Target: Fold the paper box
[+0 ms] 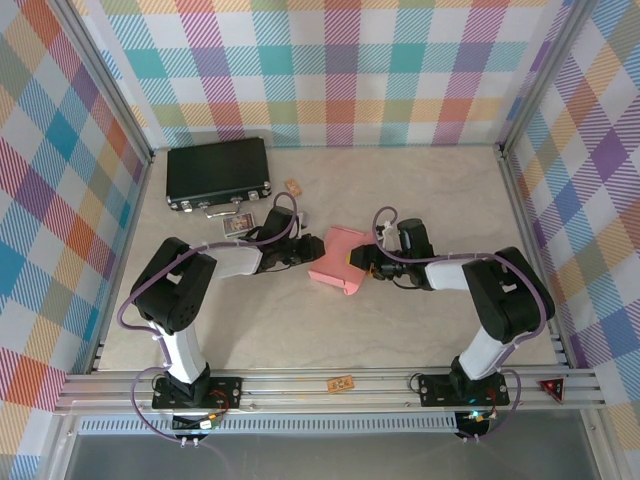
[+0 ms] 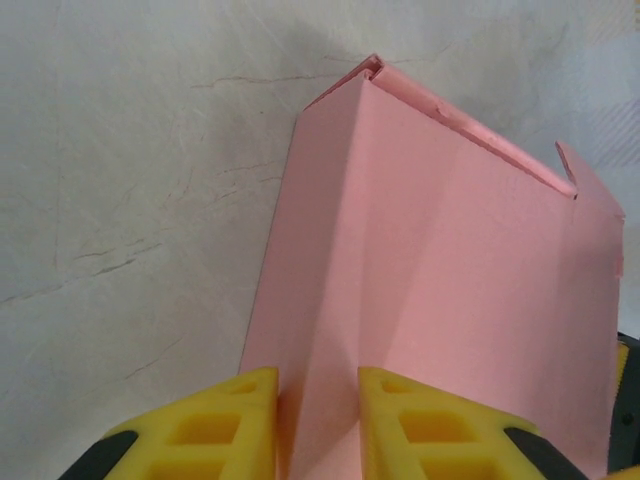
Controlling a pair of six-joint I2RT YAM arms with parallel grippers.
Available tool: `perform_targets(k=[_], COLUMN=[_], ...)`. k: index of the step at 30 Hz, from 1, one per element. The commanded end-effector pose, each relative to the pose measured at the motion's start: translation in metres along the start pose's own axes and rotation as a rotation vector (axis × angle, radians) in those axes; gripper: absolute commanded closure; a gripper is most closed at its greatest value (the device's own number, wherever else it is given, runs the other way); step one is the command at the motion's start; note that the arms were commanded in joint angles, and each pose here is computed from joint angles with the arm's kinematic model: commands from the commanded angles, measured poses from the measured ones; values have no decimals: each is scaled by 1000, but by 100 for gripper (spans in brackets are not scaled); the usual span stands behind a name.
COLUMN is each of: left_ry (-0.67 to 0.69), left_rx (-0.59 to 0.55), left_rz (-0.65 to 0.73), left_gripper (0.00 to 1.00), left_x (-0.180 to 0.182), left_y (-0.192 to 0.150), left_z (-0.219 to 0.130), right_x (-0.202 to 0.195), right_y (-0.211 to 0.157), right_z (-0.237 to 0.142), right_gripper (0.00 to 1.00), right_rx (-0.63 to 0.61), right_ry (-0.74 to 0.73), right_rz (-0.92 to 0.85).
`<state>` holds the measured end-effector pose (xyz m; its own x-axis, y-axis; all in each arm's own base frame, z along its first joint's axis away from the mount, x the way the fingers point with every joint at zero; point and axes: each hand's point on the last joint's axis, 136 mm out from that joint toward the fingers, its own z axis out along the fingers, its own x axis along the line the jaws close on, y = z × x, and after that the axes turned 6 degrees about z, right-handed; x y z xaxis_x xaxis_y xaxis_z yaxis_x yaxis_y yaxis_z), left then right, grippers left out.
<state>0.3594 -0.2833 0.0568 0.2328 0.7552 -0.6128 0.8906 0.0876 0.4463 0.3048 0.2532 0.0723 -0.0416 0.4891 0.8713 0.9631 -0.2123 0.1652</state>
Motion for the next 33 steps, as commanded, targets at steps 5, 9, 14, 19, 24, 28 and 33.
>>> perform_targets(k=[5,9,14,19,24,28,33], left_ry=[-8,-17,-23,-25,-26,-9,44], left_rx=[74,76,76,74,57,45,28], left_rz=[-55,-64,-82,-96,-115,-119,-123], left_gripper=[74,74,74,74,74,74,74], left_x=[7,10,14,21,29,34,41], left_y=[-27,-31,-35,-37,-29,-20,-11], left_z=[1,2,6,10,14,14,11], right_x=[52,59,66,72,81,94,107], right_y=[20,25,30,30,31,33,38], right_z=[-9,-9,-7,-1,4,-1,-17], right_gripper=[48,48,48,47,47,47,47], right_rx=[-30,-22,-11,22,39,27,-23], right_ry=[88,84,86,95,99,101,60], right_rz=[-134,-148,-157,-160,-178,-211,-260])
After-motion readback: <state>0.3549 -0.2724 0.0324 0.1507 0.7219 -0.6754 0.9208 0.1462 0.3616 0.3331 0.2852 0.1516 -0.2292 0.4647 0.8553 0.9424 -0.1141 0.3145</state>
